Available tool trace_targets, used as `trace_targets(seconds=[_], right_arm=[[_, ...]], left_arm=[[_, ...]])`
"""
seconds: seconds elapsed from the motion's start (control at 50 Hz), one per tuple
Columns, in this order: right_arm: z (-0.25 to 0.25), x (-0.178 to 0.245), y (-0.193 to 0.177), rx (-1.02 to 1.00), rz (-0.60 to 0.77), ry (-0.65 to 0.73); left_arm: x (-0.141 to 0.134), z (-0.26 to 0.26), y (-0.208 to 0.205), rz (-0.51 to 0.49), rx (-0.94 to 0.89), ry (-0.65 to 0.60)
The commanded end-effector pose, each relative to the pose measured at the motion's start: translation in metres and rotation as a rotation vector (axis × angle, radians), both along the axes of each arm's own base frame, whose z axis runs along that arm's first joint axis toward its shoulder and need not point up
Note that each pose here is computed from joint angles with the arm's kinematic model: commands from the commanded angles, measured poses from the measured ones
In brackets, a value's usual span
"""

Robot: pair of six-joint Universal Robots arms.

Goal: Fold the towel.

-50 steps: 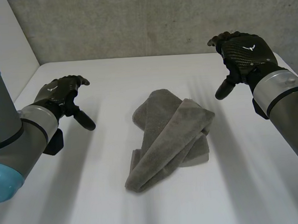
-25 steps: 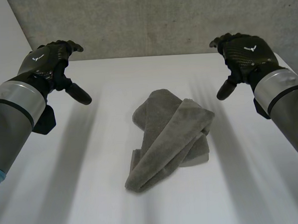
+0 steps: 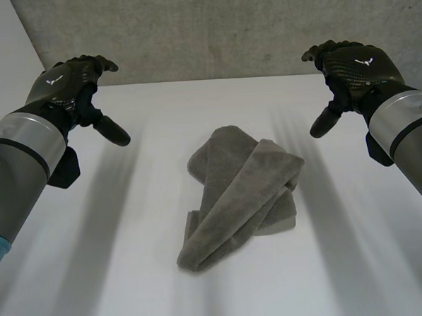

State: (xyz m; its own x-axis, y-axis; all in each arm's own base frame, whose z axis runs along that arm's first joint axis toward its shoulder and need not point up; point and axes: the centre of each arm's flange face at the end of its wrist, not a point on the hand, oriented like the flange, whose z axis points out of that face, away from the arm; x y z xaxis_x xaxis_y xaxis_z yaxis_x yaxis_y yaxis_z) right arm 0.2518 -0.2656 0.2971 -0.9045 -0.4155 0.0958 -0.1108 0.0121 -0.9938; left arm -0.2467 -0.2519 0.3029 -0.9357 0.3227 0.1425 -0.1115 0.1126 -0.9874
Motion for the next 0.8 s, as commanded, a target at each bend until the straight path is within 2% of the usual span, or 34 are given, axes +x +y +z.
trace_targets(seconds=[0.02,0.18,0.22,0.24,0.28,0.38,0.56,0.66,0.8], right_arm=[[0.001,-0.002,-0.001,-0.006,-0.006,0.001],[0.001,0.003,0.001,-0.011,0.050,0.005],[0.001,0.011,0.002,-0.022,0.137,0.016],[0.001,0.011,0.002,-0.022,0.138,0.016],[-0.007,0.019,0.002,-0.028,0.269,0.057],[-0.034,0.026,-0.012,0.000,0.377,0.121],[-0.088,0.042,-0.045,0.037,0.422,0.217],[-0.121,0.056,-0.057,0.032,0.455,0.289],[-0.146,0.063,-0.069,0.058,0.458,0.300]], left_arm=[[-0.001,-0.003,0.001,-0.011,0.007,-0.005],[-0.002,-0.014,0.004,-0.023,0.041,-0.020],[-0.002,-0.021,0.007,-0.026,0.064,-0.028],[-0.002,-0.029,0.010,-0.032,0.087,-0.038],[-0.003,-0.038,0.014,-0.041,0.112,-0.047],[-0.013,-0.072,0.029,-0.119,0.219,-0.091],[-0.034,-0.129,0.056,-0.224,0.384,-0.186],[-0.042,-0.155,0.064,-0.255,0.452,-0.227],[-0.049,-0.178,0.065,-0.259,0.491,-0.262]])
